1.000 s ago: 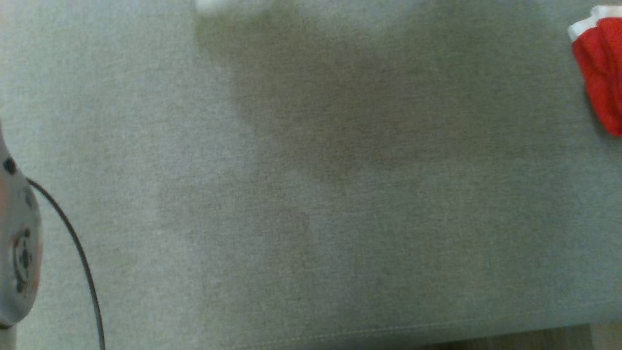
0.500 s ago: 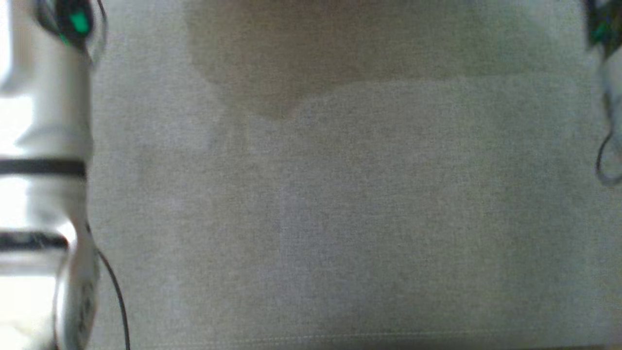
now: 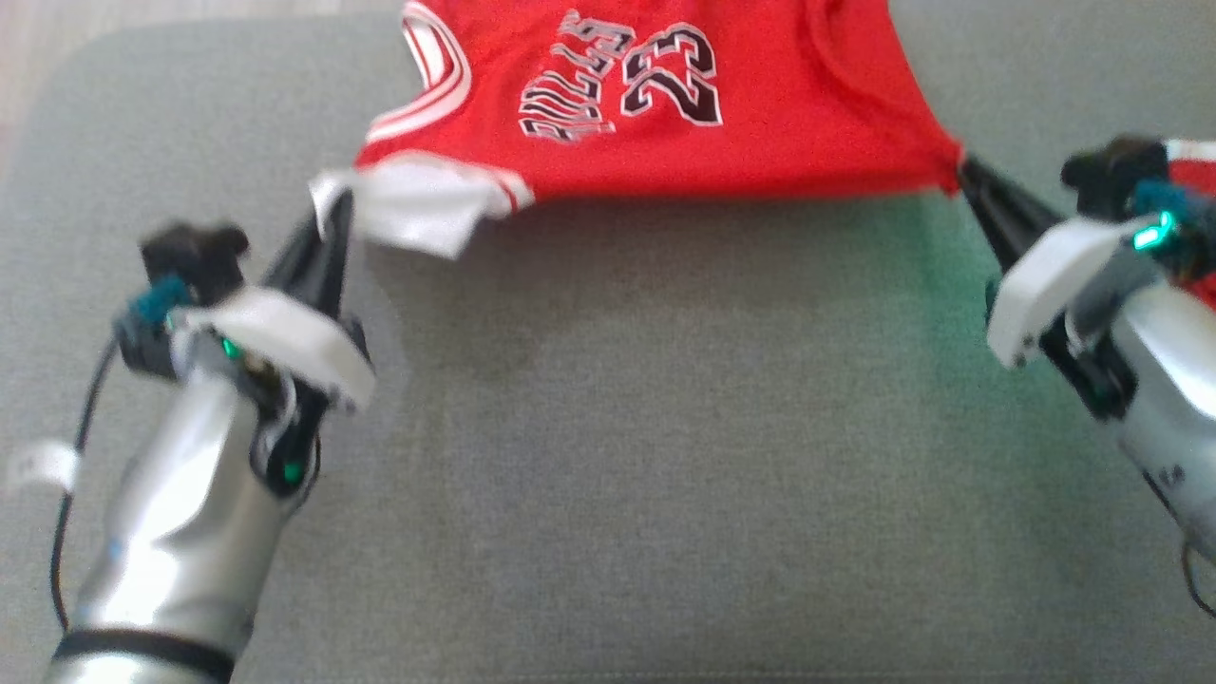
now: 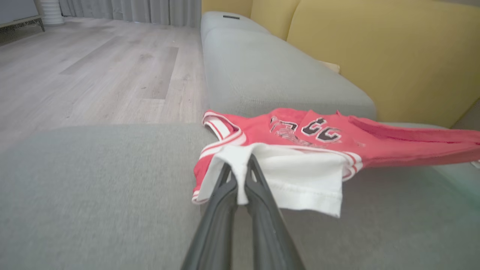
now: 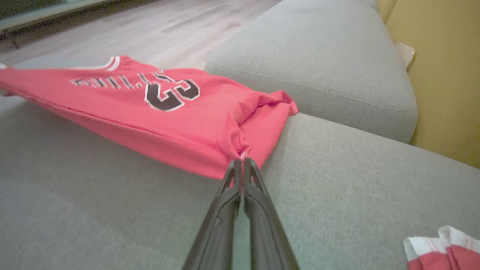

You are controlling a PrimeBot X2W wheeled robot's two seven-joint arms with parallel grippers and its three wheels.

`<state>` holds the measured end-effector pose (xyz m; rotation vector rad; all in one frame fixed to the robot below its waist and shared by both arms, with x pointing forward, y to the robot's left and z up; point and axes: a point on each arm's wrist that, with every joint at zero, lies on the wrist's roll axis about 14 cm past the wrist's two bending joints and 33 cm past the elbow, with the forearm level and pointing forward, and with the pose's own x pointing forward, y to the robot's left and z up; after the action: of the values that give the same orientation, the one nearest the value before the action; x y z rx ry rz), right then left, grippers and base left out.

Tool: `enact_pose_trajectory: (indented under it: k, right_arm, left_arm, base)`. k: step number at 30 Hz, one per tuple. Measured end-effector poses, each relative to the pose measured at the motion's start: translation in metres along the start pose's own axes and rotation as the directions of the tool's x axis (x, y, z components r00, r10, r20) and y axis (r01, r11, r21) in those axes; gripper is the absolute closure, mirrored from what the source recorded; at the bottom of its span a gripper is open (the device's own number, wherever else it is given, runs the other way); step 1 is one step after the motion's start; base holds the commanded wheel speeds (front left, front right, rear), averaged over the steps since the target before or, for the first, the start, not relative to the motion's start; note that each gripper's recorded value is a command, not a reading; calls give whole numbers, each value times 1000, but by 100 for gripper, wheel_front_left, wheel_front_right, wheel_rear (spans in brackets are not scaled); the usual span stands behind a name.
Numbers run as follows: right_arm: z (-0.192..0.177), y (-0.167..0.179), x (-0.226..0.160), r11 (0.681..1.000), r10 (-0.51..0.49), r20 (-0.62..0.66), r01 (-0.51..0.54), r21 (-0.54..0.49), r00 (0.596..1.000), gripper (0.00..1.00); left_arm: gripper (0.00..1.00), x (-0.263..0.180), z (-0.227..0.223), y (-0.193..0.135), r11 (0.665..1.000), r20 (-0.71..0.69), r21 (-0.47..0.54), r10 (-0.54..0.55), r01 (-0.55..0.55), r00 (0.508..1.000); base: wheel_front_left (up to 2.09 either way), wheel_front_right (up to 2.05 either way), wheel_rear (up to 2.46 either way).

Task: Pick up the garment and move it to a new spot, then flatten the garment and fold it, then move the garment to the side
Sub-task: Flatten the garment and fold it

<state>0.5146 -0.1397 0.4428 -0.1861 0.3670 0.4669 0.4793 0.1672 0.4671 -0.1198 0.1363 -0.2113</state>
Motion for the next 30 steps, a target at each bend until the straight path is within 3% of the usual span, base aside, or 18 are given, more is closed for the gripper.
enact_pose_trajectory:
  k: [3,9,23,30]
  right_arm:
    - [-14,7,-18,999,28,-58,-30,-45,998,100]
    - [-34,16,-50,998,49,-123,-54,-39,991,100]
    - [-69,41,-117,991,131,-261,-124,41,956,100]
    - [-81,52,-141,982,189,-315,-168,91,930,100]
  left_arm:
    - [100,-24,-8,-6,999,-25,11,-30,30,999]
    - [100,-63,-14,-14,995,-64,45,-84,87,994]
    - [100,-148,-48,-40,984,-214,14,-169,176,962]
    - [100,-166,-48,-48,982,-242,6,-182,189,953]
  base:
    - [0,0,0]
    - [0,0,0]
    - [0,0,0]
    - [0,0,0]
